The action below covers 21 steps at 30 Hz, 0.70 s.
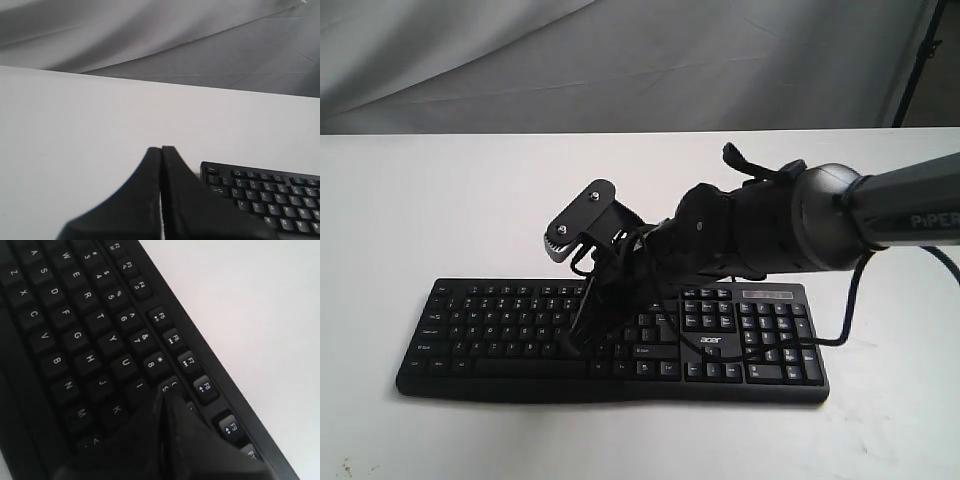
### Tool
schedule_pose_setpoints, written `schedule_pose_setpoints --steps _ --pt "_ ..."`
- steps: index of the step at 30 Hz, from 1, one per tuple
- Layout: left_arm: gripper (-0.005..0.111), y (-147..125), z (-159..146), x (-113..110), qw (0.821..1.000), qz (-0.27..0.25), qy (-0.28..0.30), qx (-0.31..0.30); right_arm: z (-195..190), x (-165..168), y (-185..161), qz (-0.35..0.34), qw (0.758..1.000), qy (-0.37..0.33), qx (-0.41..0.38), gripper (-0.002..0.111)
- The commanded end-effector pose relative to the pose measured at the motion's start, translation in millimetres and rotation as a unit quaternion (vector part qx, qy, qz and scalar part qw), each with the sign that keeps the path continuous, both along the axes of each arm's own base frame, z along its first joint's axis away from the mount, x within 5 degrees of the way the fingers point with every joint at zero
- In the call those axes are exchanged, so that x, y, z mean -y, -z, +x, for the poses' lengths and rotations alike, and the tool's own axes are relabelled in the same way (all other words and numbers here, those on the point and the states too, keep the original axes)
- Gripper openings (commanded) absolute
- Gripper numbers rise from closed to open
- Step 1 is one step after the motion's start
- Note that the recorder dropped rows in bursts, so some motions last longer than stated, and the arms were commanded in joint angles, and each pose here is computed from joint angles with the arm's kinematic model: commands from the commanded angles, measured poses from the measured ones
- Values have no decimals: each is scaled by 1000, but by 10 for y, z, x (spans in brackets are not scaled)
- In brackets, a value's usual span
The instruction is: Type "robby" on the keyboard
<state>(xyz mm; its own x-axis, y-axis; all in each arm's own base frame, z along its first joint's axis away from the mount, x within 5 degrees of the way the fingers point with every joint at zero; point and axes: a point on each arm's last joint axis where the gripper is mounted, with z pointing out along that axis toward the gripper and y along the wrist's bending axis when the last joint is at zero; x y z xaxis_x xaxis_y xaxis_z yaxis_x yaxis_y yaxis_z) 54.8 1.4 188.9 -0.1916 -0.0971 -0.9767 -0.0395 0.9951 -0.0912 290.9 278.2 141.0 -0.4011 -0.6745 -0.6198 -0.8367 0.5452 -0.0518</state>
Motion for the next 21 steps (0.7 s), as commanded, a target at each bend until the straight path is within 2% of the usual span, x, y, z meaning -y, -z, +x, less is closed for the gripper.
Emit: schedule_pose_setpoints --steps 1,5,21 --pt "0 12 -1 4 1000 -7 2 1 -7 -28 -32 5 1000 1 21 0" --pt "0 12 -1 4 1000 -7 2 1 3 -32 129 -6 1000 5 8 0" --pt "0 12 -1 4 1000 -7 2 1 -12 -91 219 -10 1000 6 21 0"
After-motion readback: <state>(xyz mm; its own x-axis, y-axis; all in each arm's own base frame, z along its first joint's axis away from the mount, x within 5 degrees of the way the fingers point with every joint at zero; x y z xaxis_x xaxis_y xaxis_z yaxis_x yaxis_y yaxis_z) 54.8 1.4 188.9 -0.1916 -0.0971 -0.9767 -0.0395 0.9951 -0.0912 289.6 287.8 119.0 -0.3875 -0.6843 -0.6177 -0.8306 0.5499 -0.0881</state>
